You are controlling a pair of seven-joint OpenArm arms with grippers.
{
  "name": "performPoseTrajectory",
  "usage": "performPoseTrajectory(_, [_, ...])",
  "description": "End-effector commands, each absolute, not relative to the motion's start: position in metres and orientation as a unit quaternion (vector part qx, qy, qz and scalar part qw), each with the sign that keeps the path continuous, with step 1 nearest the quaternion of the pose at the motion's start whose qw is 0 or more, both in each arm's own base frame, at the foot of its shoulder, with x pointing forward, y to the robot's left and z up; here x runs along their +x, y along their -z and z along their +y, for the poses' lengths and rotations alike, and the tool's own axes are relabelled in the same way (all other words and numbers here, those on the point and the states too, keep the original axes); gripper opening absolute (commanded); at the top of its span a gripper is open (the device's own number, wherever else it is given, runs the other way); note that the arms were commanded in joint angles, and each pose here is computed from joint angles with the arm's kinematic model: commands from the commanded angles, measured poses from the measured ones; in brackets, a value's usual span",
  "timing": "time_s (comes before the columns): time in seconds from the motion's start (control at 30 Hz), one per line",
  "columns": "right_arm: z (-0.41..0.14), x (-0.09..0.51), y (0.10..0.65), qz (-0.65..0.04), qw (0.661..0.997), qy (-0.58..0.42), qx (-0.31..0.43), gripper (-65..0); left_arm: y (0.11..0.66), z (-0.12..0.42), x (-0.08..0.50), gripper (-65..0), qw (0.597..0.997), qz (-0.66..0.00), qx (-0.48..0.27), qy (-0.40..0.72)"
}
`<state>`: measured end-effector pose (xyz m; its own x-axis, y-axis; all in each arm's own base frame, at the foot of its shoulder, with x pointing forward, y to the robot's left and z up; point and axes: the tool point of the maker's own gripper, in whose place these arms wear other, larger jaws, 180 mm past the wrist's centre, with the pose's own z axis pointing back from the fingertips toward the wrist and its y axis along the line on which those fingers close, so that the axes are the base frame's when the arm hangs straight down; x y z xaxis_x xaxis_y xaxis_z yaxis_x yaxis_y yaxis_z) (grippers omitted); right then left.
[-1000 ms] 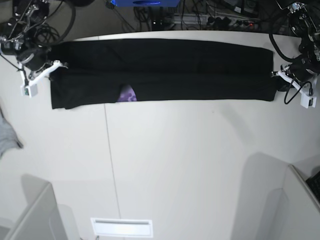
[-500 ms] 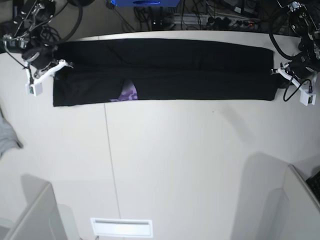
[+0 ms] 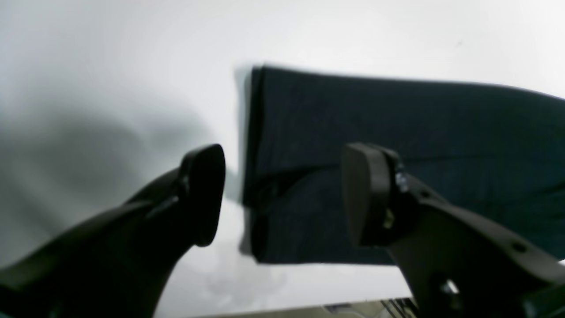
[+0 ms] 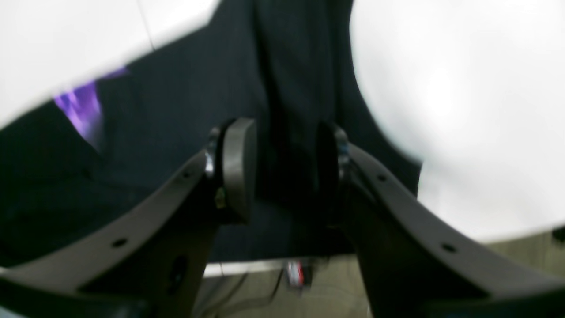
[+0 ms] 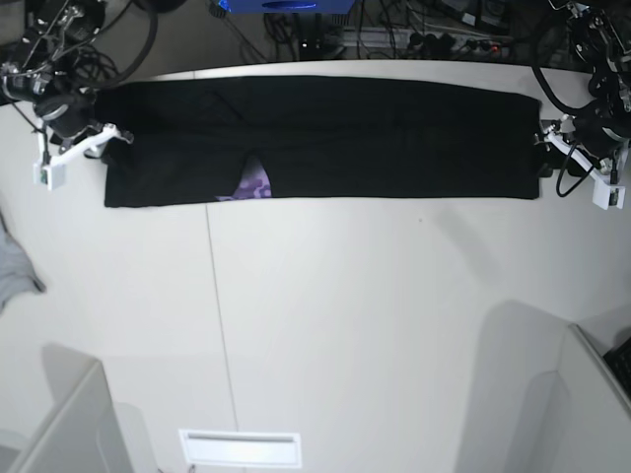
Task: Fold the T-shirt properly
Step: 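Open both grippers and raise them off the folded strip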
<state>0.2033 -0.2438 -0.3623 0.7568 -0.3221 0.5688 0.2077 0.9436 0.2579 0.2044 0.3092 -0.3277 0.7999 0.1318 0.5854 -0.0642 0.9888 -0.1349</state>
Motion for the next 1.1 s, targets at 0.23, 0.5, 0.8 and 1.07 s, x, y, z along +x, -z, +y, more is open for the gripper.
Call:
performPoseTrajectory(0.23, [-0.237, 0.253, 0.358, -0.365, 0.919, 0.095, 0.11, -65.0, 0.359, 0.313, 0.218, -65.0, 0.949, -0.296, -0.024, -0.107])
performPoseTrajectory(0.5, [-0.263, 0.263, 0.411, -0.31, 0.937, 0.134, 0.085, -65.0, 0.401, 0.291, 0.223, -65.0, 0.965, -0.248, -0.024, -0.083])
performPoseTrajectory(0.8, [-0.278, 0.272, 0.435, -0.286, 0.945, 0.143, 0.058, -65.0, 0.454, 0.271, 0.207, -65.0, 0.975, -0.186, -0.07, -0.098])
performPoseTrajectory(1.07, [-0.262, 0.319, 0.43, -0.312, 0.94, 0.118, 0.068, -65.0, 0.435, 0.278, 0.254, -65.0, 0.961, -0.226, -0.07, -0.146])
